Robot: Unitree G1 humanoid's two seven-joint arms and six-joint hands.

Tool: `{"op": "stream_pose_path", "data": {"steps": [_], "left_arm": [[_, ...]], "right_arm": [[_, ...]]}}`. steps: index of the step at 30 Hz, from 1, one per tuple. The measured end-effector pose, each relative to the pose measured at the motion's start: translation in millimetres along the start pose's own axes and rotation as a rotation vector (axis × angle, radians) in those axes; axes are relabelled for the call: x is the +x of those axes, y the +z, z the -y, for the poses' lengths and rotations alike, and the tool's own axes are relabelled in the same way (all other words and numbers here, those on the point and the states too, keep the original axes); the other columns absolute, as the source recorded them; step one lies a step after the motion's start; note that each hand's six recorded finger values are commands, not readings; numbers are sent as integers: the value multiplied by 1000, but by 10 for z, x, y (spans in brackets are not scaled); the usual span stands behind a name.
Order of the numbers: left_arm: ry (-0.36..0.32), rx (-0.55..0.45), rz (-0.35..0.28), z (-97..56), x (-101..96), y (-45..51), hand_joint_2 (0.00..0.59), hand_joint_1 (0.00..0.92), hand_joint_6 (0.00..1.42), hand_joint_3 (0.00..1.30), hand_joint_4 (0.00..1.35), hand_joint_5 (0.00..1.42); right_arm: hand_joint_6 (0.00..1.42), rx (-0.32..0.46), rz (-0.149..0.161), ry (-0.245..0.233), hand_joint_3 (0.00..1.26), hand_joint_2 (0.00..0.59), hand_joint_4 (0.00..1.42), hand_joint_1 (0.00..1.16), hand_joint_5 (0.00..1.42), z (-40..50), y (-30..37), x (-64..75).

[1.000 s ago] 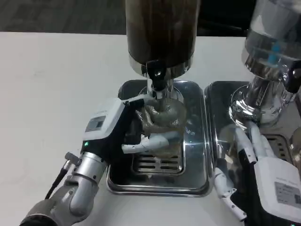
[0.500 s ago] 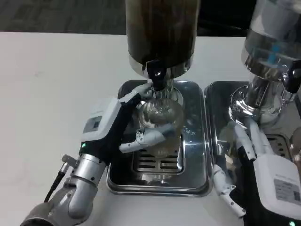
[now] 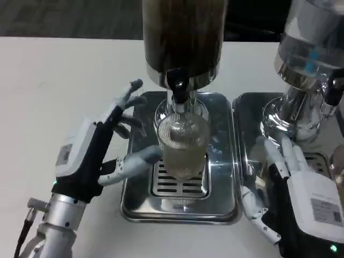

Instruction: Grasp the cup under the faucet to collect the drink, then remove the cup.

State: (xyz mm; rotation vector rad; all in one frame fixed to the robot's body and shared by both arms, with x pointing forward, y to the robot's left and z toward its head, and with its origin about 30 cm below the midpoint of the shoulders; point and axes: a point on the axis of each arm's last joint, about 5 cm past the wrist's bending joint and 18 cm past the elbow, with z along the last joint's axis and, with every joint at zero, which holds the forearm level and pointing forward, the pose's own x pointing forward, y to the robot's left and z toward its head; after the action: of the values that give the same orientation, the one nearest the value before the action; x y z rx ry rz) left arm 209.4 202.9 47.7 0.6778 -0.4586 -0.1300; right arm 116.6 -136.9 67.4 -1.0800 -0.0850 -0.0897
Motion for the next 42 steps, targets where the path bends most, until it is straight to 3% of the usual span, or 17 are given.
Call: {"op": "stream_pose_path", "data": {"steps": [5, 11, 19, 29, 42], "left_arm": [[27, -128, 30, -180, -91, 112, 65, 0, 134, 14, 7, 177], [65, -243, 190, -458, 47, 356, 75, 0, 86, 17, 0, 129], [8, -332, 299, -653, 208, 553, 78, 0, 140, 68, 0, 169], [-122, -354, 359, -589, 502, 637, 92, 0, 204, 112, 65, 227], [-189, -316, 286, -513, 550, 512, 94, 0, 212, 159, 118, 239]], "right_arm": [[83, 16, 32, 10, 0, 444, 0, 232, 0, 11, -4, 28], [23, 42, 43, 21, 0, 414, 0, 260, 0, 15, 0, 60], [19, 54, 38, 37, 0, 410, 0, 263, 0, -5, -18, 86], [31, 60, 52, 33, 0, 407, 0, 265, 0, -3, -3, 108], [33, 83, 37, 31, 0, 406, 0, 266, 0, -27, 30, 88]]}}
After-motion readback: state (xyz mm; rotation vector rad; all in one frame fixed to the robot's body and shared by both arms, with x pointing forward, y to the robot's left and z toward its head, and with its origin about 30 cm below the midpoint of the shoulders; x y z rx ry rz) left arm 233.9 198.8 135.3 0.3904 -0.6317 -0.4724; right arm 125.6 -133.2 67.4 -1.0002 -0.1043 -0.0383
